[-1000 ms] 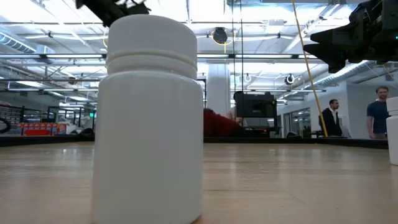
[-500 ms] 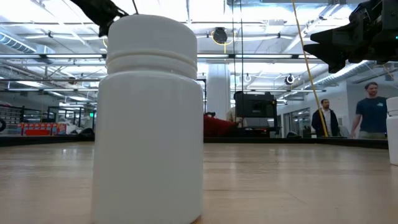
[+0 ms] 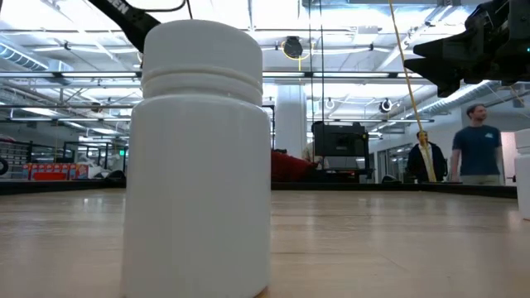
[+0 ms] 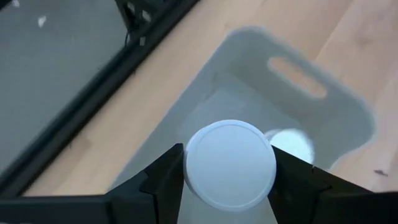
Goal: Pick and place pill bottles into a basket
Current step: Put the white medicine bottle into the gray bin
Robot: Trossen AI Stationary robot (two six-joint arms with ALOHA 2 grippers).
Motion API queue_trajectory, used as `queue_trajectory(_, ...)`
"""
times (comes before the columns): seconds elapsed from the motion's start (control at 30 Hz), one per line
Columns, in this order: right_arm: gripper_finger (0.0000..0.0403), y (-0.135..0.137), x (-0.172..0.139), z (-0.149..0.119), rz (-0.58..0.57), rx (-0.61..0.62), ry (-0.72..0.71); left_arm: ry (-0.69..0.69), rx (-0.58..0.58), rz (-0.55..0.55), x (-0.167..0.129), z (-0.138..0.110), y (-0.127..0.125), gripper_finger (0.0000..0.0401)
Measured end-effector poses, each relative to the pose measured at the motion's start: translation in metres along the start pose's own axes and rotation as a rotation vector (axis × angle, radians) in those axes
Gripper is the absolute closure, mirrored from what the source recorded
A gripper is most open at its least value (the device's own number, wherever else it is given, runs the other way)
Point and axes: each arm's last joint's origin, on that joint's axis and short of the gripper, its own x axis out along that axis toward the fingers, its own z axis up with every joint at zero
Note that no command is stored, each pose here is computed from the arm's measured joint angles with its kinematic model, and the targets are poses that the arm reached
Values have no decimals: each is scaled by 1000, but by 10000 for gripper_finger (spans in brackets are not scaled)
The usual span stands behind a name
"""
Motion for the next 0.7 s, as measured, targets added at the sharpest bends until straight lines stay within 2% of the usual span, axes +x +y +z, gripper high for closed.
queue_trajectory(0.27,211,0,0,0,0,0,0,-24,4,7,18,-18,5,220)
queue_trajectory(0.5,211,0,0,0,1,0,0,-31,-9,26,29,-34,12,200)
queue_trajectory(0.7,211,0,0,0,1,0,0,-50,-25,70,34,-41,17,219)
